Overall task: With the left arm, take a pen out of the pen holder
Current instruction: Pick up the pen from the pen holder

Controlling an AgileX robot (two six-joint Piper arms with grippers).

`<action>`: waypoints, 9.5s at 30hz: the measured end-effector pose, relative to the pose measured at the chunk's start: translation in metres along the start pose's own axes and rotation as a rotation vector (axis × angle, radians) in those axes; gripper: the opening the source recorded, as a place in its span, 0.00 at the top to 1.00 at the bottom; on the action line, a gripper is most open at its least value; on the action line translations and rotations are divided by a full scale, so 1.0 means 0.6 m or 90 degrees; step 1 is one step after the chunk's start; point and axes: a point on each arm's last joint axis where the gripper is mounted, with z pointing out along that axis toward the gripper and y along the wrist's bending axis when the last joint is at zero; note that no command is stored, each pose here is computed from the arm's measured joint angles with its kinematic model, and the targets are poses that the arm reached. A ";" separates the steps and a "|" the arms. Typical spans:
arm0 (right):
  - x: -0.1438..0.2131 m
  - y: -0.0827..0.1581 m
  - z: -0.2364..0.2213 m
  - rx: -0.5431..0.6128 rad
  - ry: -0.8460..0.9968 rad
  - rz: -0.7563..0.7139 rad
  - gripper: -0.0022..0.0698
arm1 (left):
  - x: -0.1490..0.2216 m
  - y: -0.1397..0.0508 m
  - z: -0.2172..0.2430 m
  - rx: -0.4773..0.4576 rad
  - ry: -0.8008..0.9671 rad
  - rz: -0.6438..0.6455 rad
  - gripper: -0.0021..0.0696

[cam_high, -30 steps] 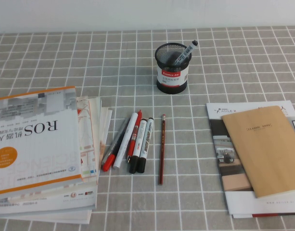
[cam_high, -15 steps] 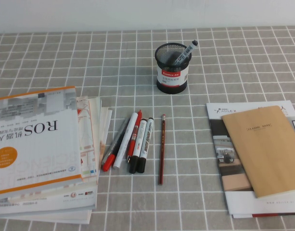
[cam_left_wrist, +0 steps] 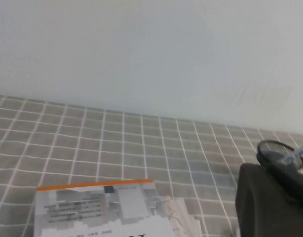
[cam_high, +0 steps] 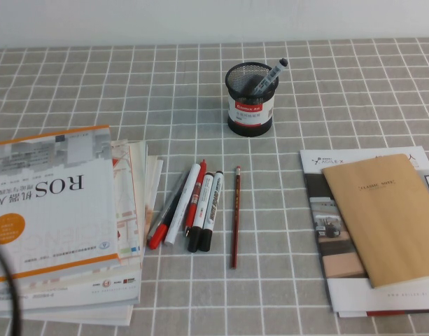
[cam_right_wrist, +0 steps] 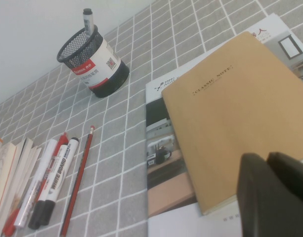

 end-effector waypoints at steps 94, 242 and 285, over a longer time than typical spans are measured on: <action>0.000 0.000 0.000 0.000 0.000 0.000 0.99 | 0.149 -0.369 0.692 0.378 0.135 0.400 0.41; 0.000 0.000 0.000 0.000 0.000 0.000 0.99 | 0.051 -0.248 0.619 0.172 0.597 0.366 0.97; 0.000 0.000 0.000 0.000 0.000 0.000 0.99 | 0.144 -0.273 0.740 0.202 0.415 0.020 0.48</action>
